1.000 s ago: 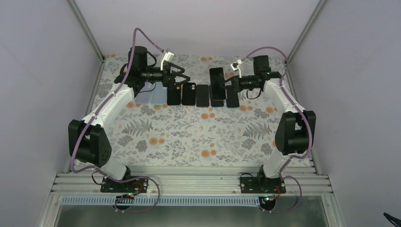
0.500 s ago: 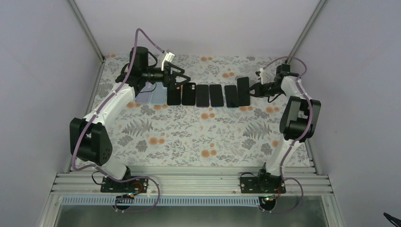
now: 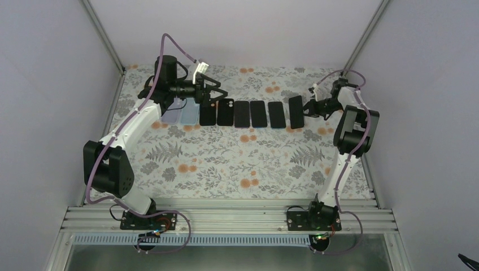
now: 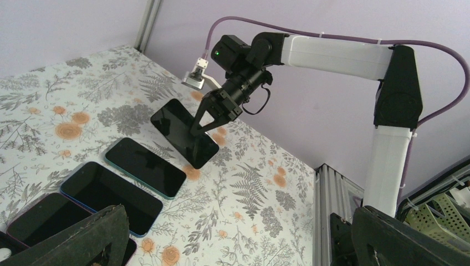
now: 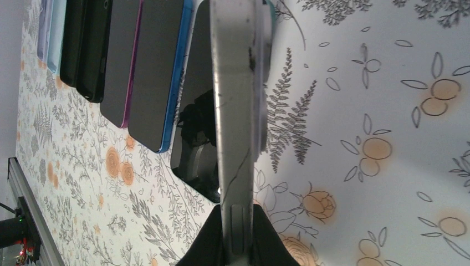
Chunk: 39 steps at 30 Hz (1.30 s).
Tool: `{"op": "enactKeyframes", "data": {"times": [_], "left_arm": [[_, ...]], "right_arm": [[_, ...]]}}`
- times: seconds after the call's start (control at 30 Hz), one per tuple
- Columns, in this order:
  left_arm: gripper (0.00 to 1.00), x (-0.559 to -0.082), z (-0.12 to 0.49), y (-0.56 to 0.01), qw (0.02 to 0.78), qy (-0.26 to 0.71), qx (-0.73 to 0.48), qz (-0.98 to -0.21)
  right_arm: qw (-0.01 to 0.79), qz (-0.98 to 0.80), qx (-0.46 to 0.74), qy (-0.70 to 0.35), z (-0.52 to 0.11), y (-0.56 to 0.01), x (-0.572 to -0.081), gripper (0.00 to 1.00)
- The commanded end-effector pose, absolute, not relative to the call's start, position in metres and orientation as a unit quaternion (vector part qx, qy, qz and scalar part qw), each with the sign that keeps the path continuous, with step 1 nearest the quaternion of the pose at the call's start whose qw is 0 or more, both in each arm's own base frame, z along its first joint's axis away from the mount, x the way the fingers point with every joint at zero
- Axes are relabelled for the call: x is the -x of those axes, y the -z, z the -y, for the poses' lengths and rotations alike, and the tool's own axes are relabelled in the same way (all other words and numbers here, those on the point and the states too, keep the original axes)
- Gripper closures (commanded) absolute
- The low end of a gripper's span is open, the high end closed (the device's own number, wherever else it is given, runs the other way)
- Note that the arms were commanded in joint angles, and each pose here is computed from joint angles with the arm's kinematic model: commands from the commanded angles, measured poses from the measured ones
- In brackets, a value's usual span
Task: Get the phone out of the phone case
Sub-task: Place the phone at the center of the board.
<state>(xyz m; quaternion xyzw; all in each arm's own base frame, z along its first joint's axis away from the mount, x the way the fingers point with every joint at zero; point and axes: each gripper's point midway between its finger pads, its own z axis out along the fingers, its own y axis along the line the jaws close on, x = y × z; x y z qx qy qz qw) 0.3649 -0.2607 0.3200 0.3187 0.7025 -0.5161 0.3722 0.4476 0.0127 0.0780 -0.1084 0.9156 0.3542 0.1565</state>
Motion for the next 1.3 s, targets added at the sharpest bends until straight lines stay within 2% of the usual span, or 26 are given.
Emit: {"op": "enactKeyframes", "data": {"times": [0.0, 0.47, 0.63, 1.27], "left_arm": [[0.00, -0.358, 0.263, -0.329, 0.380, 0.522, -0.334, -0.687], [0.00, -0.357, 0.264, -0.327, 0.375, 0.527, -0.333, -0.686], [0.00, -0.357, 0.264, -0.326, 0.374, 0.526, -0.332, -0.687], [0.00, -0.359, 0.264, -0.323, 0.371, 0.528, -0.328, -0.690]], "right_arm": [[0.169, -0.912, 0.110, -0.358, -0.006, -0.085, -0.459, 0.94], [0.133, -0.896, 0.075, -0.416, -0.009, -0.060, -0.473, 0.88], [0.129, -0.896, 0.040, -0.424, -0.001, -0.049, -0.478, 0.96], [0.123, -0.868, -0.060, -0.478, 0.002, -0.030, -0.479, 0.96]]}}
